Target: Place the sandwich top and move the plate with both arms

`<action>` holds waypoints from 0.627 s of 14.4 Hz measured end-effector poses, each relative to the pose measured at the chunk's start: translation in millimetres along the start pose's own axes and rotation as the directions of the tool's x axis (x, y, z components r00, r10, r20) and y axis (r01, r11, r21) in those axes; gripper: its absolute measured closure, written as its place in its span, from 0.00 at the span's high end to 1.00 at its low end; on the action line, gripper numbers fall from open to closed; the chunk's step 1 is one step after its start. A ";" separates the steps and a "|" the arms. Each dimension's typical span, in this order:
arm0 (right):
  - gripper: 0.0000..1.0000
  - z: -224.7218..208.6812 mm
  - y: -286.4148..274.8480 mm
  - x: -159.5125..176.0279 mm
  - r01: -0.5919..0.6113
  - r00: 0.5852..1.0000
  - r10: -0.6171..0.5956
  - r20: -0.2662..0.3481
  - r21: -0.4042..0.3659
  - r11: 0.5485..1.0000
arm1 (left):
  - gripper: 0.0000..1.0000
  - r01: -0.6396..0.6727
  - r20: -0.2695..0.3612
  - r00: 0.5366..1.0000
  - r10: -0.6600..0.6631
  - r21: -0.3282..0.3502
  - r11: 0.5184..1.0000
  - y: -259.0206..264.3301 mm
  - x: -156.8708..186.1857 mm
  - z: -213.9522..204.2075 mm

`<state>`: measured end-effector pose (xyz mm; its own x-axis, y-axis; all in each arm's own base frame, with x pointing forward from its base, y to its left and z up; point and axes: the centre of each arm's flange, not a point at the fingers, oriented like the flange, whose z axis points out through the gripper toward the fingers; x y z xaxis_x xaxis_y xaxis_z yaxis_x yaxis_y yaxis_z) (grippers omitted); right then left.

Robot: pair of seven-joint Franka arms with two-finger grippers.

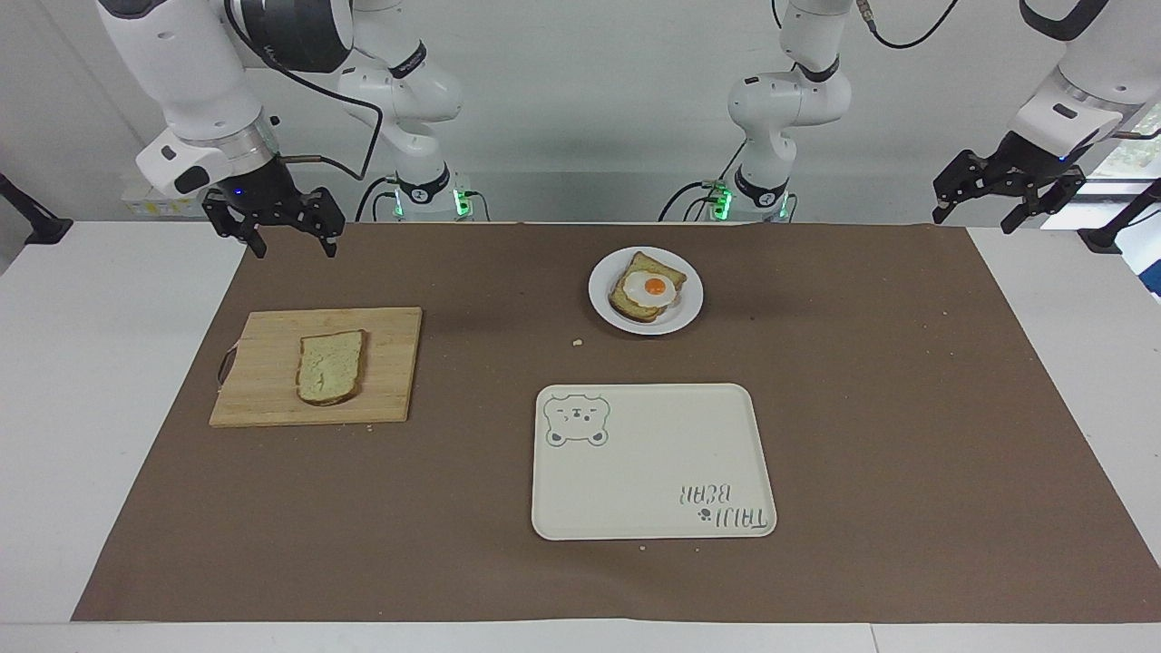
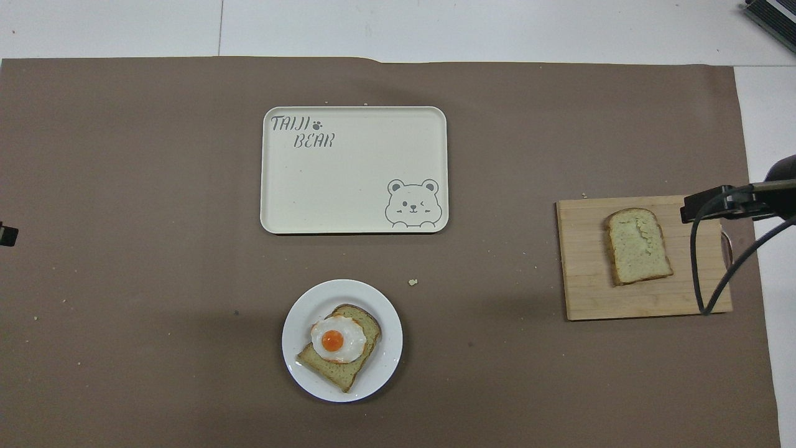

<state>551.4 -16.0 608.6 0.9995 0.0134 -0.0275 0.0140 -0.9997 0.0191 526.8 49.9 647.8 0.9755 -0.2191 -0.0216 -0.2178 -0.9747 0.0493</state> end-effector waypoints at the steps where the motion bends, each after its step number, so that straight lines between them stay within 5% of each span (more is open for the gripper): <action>1: 1.00 0.0 -0.3 0.0 0.001 1.000 -0.001 0.000 0.000 1.000 | 1.00 0.000 0.000 1.000 0.000 0.000 1.000 0.0 0.0 0.0; 9: 1.00 0.3 -4.2 0.1 0.008 1.000 -0.008 0.001 0.000 1.000 | 1.00 0.000 0.000 1.000 0.000 0.000 1.000 0.0 0.0 0.0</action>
<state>551.5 -11.8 608.3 0.9994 0.0210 -0.0283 0.0216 -0.9996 0.0191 526.8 49.9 647.8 0.9755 -0.2191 -0.0216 -0.2178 -0.9747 0.0493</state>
